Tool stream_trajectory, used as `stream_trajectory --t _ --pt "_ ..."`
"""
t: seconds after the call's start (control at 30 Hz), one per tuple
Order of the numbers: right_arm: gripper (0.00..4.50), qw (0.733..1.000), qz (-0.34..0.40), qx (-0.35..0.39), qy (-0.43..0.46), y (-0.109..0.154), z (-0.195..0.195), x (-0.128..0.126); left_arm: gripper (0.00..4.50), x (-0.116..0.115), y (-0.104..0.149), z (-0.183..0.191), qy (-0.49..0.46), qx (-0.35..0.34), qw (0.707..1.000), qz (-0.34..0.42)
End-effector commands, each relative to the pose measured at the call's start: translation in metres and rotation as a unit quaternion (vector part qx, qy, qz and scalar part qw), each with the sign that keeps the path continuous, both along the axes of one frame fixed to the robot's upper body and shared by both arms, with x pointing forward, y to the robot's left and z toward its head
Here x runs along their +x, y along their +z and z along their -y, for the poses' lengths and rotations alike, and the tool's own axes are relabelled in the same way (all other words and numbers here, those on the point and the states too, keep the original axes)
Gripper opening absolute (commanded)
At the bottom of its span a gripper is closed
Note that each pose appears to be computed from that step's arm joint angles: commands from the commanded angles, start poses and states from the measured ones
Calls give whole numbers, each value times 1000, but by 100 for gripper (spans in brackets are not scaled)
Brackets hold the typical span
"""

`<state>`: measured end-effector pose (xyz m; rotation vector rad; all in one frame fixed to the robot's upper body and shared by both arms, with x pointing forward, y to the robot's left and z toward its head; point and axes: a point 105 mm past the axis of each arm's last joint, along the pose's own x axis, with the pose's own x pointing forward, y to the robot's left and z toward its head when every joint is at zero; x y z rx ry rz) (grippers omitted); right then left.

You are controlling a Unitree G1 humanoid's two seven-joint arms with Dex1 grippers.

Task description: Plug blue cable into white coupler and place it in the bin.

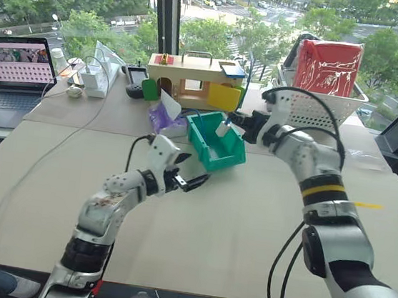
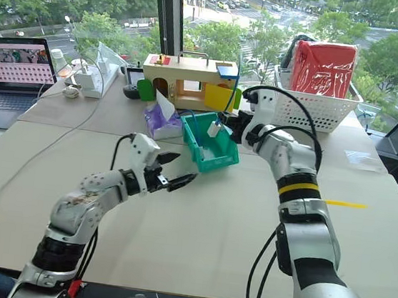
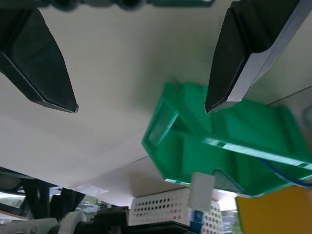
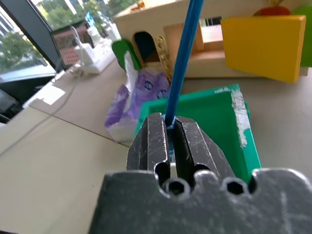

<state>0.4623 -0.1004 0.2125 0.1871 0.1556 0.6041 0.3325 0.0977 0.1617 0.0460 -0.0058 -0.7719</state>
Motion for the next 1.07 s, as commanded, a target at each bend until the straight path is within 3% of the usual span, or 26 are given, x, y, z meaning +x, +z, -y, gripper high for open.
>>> stream_trajectory --t 0.03,0.17,0.33,0.37,0.47,0.57,0.8,0.93,1.07 --pt "105 998 54 -16 9 21 -1 6 450 -12 20 -17 23 -7 999 47" --pt "251 996 70 -9 49 34 -12 2 450 -17 22 -32 38 -10 998 45" --pt "424 987 129 27 97 87 4 -17 450 -24 22 -40 16 -2 999 37" --pt "441 982 149 23 109 96 13 -26 450 -23 25 -43 14 -8 999 39" --pt "441 973 188 -31 132 94 38 -57 450 -19 32 -50 14 -15 999 44" --pt "441 967 201 -81 131 72 66 -94 450 -13 34 -56 14 -10 999 43" --pt "441 976 135 -166 51 -12 116 -154 450 -5 21 -57 10 5 999 32" --pt "441 982 140 -119 -33 -29 130 -167 450 3 5 -64 33 5 999 27" --pt "441 978 142 -134 -70 -42 134 -168 450 9 -12 -61 33 36 999 23"
